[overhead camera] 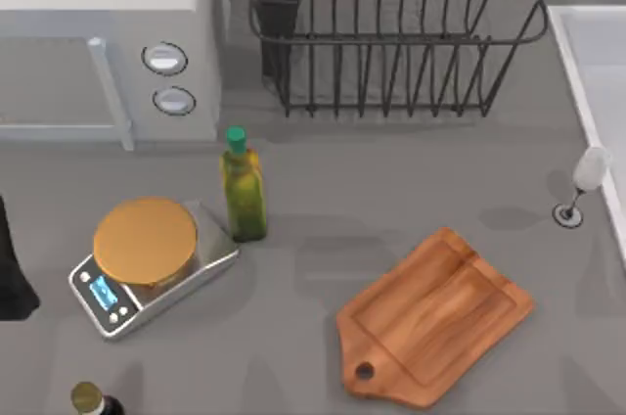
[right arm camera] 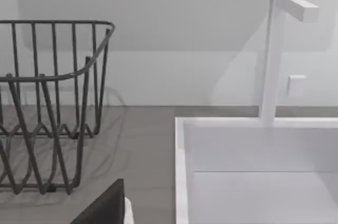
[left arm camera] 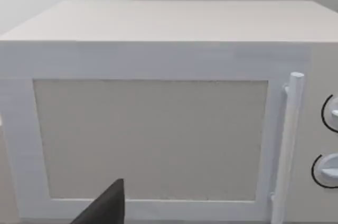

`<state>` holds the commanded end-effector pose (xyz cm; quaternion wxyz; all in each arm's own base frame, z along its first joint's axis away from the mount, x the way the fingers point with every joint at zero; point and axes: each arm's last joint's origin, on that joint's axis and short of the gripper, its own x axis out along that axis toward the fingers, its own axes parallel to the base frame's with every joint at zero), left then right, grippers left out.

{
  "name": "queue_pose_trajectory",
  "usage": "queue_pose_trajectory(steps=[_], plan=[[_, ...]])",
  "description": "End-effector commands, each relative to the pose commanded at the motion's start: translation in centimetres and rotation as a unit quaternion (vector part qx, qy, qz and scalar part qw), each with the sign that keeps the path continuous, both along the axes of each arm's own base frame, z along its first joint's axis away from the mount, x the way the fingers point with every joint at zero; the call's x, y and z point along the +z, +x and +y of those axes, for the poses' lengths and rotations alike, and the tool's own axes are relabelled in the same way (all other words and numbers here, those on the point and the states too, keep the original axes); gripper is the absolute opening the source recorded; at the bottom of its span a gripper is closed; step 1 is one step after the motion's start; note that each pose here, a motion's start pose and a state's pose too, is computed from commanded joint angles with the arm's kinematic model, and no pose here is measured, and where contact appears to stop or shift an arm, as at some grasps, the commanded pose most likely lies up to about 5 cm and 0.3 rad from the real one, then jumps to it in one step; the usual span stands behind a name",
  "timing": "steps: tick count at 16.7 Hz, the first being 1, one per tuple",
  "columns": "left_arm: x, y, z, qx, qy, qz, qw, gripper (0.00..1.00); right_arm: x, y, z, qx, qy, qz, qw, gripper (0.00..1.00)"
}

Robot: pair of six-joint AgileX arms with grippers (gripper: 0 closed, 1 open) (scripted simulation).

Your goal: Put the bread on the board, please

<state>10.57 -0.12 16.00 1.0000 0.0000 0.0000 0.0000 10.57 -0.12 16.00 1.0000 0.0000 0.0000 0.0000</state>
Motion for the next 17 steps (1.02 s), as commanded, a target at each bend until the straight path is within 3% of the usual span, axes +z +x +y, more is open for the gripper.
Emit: queue_pose_trajectory(steps=[4, 9, 14, 17], plan=[[0.5, 0.0, 0.1, -0.002, 0.015, 0.011, 1.0, 1.0, 0.0, 0.0, 0.0, 0.0, 0.0, 0.0, 1.0, 1.0], [4.7, 0.9, 1.4, -0.028, 0.121, 0.099, 0.987, 1.0, 0.0, 0.0, 0.0, 0.0, 0.0, 0.0, 1.0, 1.0], [9.4, 5.1, 5.0, -0.129, 0.24, 0.231, 0.934, 1.0, 0.0, 0.0, 0.0, 0.0, 0.0, 0.0, 1.0, 1.0], [9.7, 8.9, 9.1, -0.23, 0.267, 0.285, 0.892, 1.0, 0.0, 0.0, 0.0, 0.0, 0.0, 0.0, 1.0, 1.0]])
